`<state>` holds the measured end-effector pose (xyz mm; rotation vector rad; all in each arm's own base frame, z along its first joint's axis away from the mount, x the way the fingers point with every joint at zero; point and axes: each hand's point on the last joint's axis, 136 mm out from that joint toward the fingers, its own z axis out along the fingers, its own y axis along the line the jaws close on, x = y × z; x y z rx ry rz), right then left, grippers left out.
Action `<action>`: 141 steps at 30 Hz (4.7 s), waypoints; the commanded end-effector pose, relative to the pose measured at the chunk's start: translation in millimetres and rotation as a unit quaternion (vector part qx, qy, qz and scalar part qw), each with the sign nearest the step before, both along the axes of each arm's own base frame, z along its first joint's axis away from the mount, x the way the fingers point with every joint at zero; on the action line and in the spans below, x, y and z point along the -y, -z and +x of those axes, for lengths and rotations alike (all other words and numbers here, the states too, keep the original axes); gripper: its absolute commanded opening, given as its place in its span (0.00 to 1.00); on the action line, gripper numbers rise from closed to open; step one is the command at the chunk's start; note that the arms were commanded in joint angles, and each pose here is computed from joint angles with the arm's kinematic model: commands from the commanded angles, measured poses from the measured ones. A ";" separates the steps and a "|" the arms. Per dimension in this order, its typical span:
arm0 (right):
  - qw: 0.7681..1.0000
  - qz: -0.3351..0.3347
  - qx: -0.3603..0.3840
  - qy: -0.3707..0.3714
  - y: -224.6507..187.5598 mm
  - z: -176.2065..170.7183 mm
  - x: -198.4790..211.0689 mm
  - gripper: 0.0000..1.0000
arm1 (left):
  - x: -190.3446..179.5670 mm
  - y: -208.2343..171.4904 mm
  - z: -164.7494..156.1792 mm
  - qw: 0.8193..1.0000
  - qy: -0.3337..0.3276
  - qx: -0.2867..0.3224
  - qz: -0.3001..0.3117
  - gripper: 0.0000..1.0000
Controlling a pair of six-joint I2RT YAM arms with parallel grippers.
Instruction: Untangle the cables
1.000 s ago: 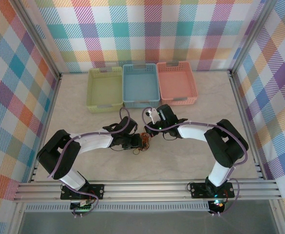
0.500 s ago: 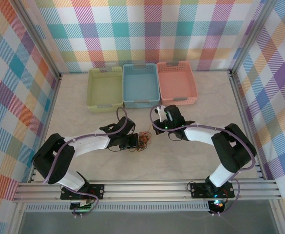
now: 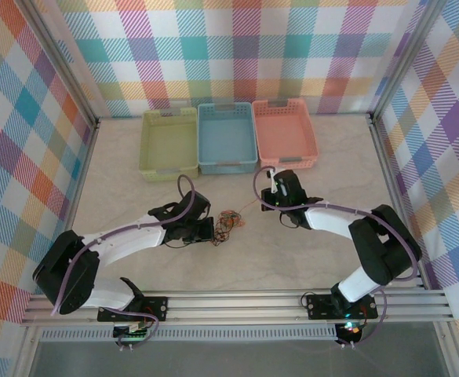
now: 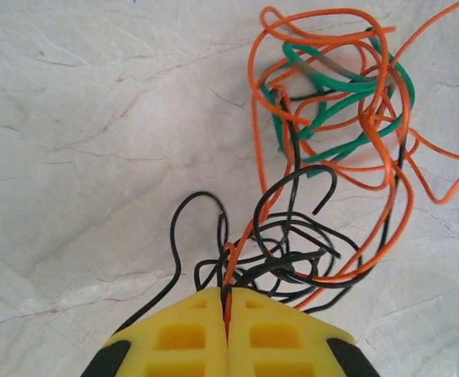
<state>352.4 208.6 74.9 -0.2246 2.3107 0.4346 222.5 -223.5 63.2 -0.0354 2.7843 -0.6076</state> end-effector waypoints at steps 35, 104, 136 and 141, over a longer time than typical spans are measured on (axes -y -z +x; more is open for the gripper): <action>0.977 -0.007 0.074 0.200 -27.2 9.9 95.5 0.00 | -60.6 -21.1 -25.6 0.998 -0.035 0.036 0.026 0.00; 0.955 0.288 0.062 0.048 -160.4 -7.4 95.6 0.00 | 161.4 -176.0 74.1 0.915 0.320 0.231 -0.086 0.70; 0.940 0.322 0.107 -0.047 -270.3 -73.1 76.7 0.00 | 175.7 -95.9 119.1 0.905 0.360 0.222 -0.051 0.34; 0.941 0.305 0.140 -0.034 -291.9 -73.9 83.9 0.00 | 153.3 -83.4 113.4 0.921 0.332 0.201 -0.041 0.22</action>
